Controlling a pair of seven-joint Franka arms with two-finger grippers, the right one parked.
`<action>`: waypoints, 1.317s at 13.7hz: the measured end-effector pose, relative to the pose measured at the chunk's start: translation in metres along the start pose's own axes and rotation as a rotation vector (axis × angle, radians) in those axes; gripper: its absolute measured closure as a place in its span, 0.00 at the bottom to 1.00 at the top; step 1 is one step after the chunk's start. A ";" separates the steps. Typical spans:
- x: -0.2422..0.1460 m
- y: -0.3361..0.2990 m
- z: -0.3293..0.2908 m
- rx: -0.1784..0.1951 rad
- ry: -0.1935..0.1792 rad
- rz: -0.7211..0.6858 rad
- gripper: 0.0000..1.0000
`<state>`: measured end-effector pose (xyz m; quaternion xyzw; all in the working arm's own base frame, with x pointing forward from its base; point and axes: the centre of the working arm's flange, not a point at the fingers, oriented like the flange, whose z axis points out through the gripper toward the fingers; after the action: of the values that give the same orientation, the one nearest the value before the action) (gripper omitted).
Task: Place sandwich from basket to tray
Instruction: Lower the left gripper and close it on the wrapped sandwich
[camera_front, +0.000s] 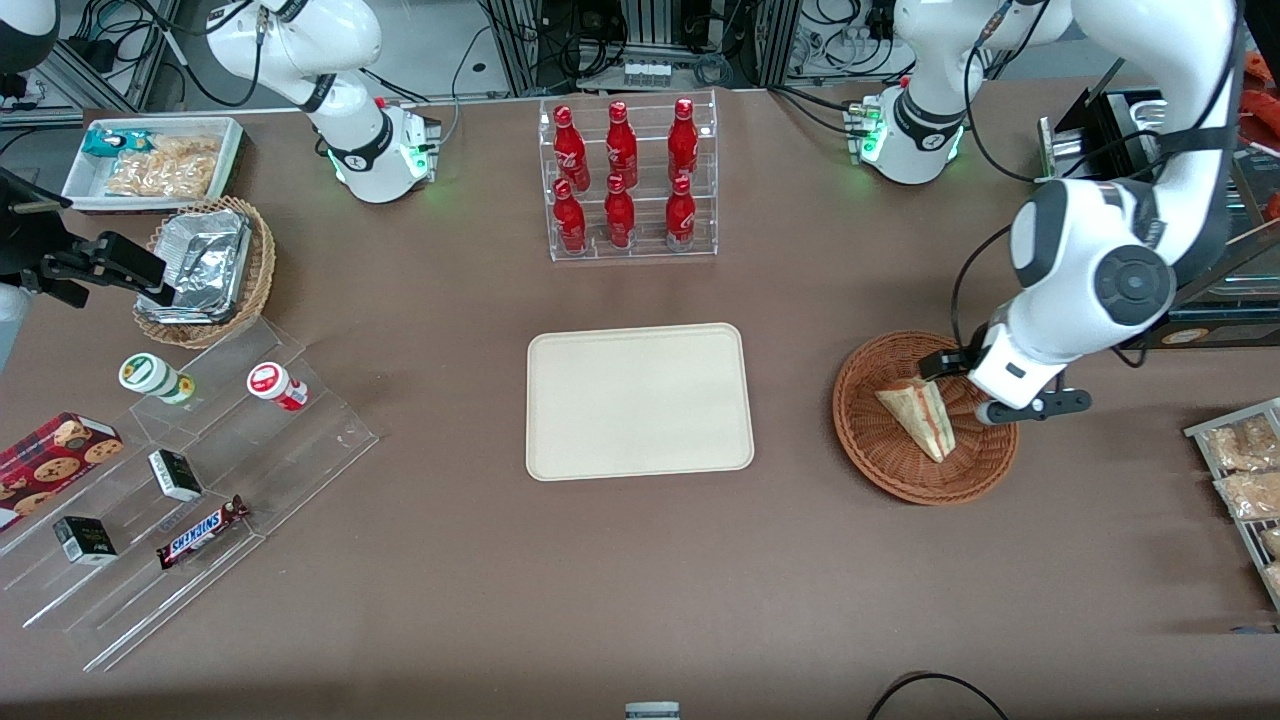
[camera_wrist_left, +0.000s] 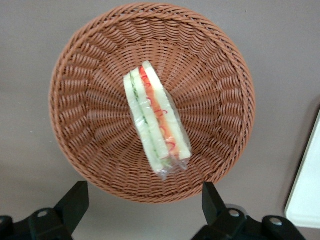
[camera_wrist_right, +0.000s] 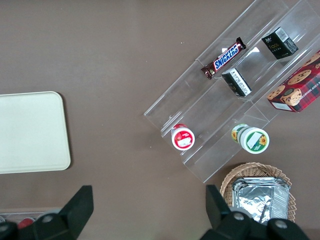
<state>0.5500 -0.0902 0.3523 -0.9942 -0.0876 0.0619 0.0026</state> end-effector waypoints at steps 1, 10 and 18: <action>-0.002 0.003 0.003 0.000 0.003 -0.034 0.00; -0.007 0.018 0.051 -0.064 0.110 -0.401 0.00; -0.001 0.020 0.085 -0.067 0.106 -0.433 0.00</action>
<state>0.5424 -0.1105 0.2679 -0.9536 -0.3006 0.0048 -0.0124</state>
